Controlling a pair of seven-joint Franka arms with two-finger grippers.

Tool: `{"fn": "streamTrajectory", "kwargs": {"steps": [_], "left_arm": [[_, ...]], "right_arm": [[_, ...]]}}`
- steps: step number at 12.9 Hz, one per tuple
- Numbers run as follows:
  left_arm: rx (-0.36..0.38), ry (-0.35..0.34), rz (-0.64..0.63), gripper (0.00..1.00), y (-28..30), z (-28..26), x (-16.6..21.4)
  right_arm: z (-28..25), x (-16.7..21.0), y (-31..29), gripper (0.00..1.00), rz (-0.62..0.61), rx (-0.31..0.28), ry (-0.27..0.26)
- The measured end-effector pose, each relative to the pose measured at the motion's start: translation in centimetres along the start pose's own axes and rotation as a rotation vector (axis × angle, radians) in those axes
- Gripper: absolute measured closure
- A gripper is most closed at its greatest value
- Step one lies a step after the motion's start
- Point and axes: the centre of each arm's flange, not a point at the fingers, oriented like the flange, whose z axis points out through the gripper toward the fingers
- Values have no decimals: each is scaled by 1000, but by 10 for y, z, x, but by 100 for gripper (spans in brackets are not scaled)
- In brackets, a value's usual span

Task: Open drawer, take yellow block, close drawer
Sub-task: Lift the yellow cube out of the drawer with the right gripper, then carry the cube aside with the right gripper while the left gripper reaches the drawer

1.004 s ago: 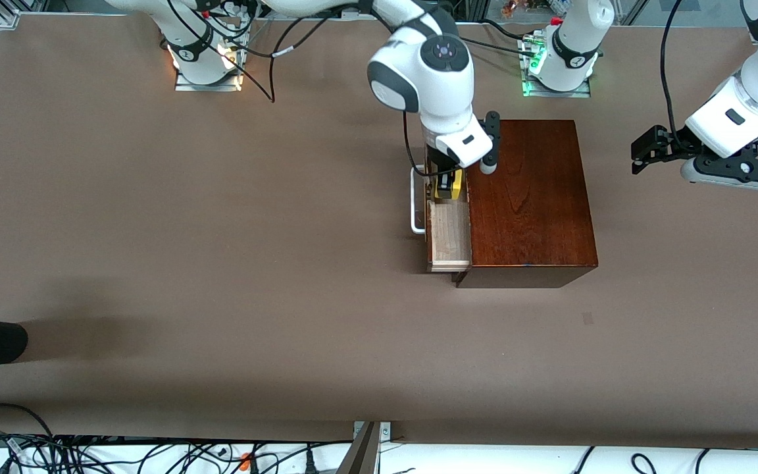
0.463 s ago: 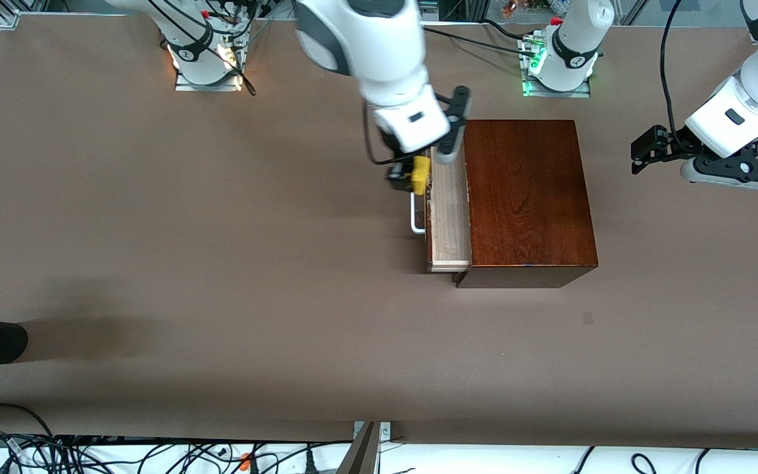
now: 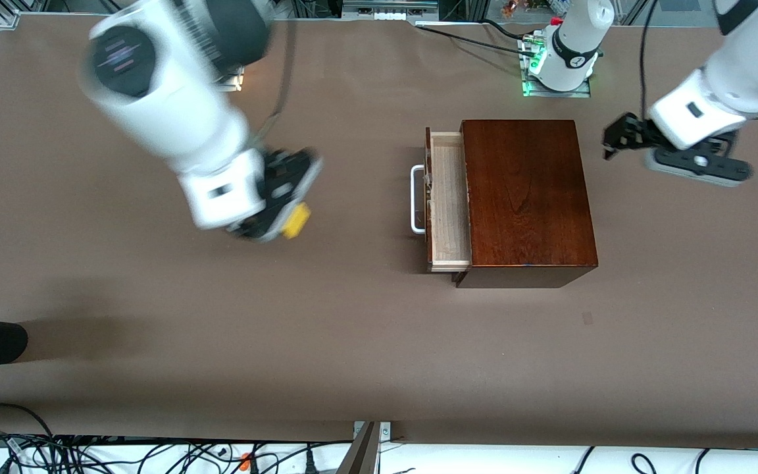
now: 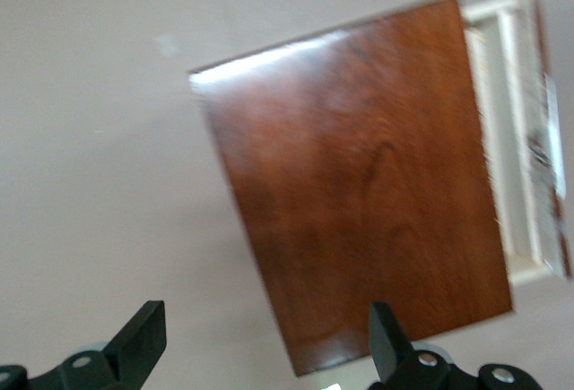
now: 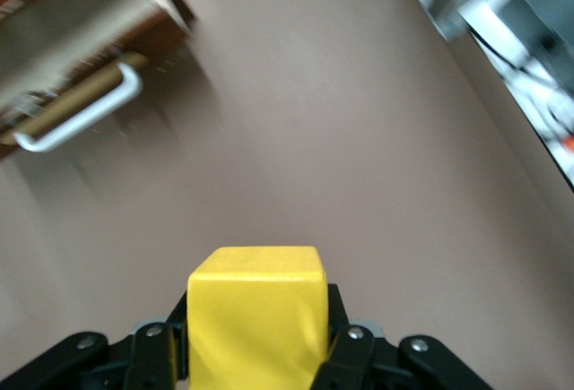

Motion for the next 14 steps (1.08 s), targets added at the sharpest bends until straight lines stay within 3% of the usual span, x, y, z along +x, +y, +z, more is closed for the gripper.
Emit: {"fn": "streamTrajectory", "kwargs": {"steps": [5, 10, 14], "left_arm": [[-43, -107, 381, 0, 100, 65, 32], [-120, 44, 707, 0, 225, 108, 64], [-164, 143, 1065, 0, 264, 149, 84]], "right_arm": [[-11, -85, 110, 44, 185, 9, 5], [50, -158, 139, 44, 380, 45, -70], [120, -208, 159, 44, 533, -14, -119]]}}
